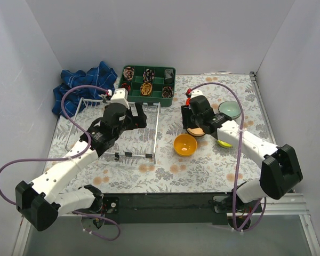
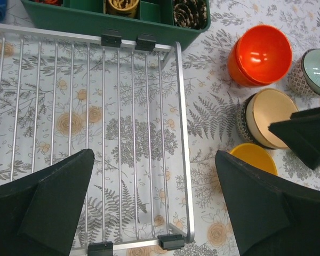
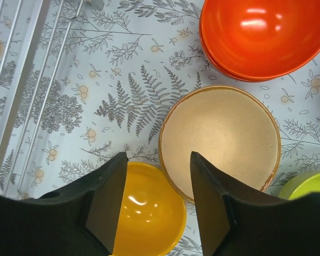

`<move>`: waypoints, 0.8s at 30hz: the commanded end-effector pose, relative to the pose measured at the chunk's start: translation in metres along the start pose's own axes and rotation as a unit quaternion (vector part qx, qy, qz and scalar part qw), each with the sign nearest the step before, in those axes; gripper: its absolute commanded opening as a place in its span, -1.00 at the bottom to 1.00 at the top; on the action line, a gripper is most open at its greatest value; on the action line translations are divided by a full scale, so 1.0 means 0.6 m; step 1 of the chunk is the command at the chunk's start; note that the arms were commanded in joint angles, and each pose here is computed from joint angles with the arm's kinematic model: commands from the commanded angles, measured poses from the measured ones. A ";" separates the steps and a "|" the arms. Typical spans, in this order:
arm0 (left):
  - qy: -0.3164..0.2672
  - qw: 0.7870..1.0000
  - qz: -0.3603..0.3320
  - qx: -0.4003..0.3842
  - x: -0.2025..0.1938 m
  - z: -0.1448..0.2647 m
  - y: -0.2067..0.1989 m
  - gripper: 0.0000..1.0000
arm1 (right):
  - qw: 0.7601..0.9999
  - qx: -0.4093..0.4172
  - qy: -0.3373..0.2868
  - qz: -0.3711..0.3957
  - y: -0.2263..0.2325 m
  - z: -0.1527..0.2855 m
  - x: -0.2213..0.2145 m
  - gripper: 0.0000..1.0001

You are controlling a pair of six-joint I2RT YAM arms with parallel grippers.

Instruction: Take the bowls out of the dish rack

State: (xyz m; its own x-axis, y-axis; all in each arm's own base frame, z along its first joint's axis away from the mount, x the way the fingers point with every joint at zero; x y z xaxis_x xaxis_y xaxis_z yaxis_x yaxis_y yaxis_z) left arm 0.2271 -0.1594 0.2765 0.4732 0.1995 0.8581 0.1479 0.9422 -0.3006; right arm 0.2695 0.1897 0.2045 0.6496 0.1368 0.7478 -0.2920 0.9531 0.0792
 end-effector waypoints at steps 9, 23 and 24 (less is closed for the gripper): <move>-0.014 0.991 0.125 0.053 0.109 -0.017 0.090 0.96 | 0.980 -0.125 -0.144 -0.045 -0.098 0.165 0.103 0.82; -0.166 0.977 0.060 0.120 0.124 0.234 0.136 0.96 | 0.930 -0.176 -0.307 -0.100 -0.182 0.439 -0.017 0.97; -0.168 0.977 0.058 0.119 0.120 0.245 0.137 0.96 | 0.929 -0.174 -0.312 -0.098 -0.184 0.444 -0.024 0.97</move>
State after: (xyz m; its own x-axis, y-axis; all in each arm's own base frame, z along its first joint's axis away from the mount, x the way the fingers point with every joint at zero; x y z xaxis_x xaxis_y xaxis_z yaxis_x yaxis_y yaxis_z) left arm 0.1816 -0.0459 0.3677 0.1896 0.4204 0.8873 -0.0877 0.9073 -0.4112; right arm 0.1216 0.0225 0.3778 0.0734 -0.1746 0.9819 0.0833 0.9822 0.1684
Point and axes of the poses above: each gripper's point midway between its finger pads, its own z axis back along the fingers, its own y axis along the line the jaws close on, x = y × z, the point moved 9 cm from there along z, back along the fingers
